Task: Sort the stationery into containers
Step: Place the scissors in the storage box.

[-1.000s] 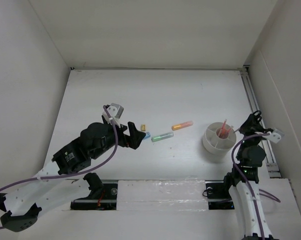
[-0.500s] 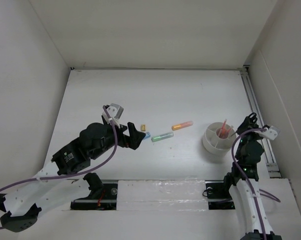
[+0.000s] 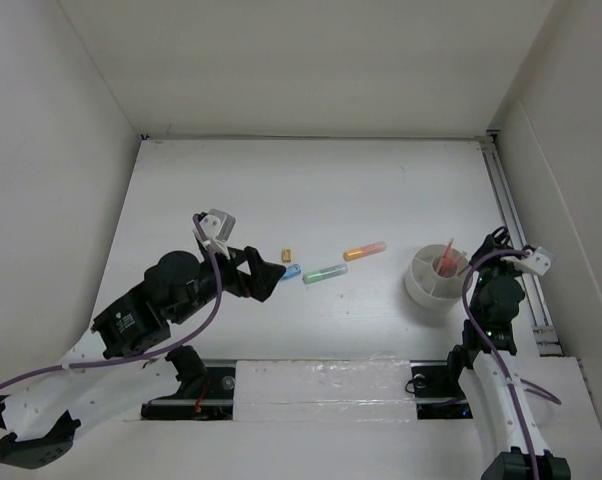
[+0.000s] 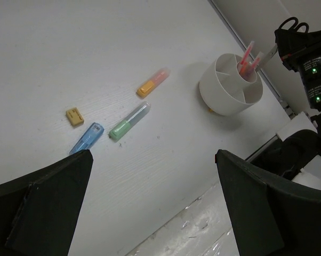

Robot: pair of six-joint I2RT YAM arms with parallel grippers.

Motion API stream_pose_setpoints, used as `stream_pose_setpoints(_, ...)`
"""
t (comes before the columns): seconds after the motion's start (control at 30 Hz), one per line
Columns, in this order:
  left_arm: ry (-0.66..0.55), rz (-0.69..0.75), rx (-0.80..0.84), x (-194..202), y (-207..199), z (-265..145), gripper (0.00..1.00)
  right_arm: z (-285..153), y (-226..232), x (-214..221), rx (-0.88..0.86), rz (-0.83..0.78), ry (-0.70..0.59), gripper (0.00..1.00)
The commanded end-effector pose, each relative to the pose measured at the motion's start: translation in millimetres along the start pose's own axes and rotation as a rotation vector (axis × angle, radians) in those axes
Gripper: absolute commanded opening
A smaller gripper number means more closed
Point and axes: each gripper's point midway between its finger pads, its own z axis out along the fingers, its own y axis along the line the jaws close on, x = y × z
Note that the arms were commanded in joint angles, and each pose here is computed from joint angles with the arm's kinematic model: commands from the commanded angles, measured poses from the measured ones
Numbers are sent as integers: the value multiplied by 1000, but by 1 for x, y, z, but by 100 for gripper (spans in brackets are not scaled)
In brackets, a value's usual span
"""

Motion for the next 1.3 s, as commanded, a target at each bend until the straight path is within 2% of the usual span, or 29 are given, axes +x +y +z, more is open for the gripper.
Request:
stream_pose_setpoints(0.0,-44,4,32,-11,-7,-3,100,2,8,-15,-29,49,-55,0)
stream_pose_setpoints(0.4,-65,-2,53,-16,-9,-10,100,-3,9,-7,-47,67,-35,0)
stream_pose_setpoints(1.1,-81,-5,61,-19,-9,-15,100,0,15,19,14,4,49,1)
stream_pose_setpoints(1.2,-90,-7,65,-20,-10,-17,100,-2,13,19,32,4,45,3)
stream_pose_setpoints(1.27,-90,-7,65,-20,-10,-17,100,-4,15,12,25,18,24,9)
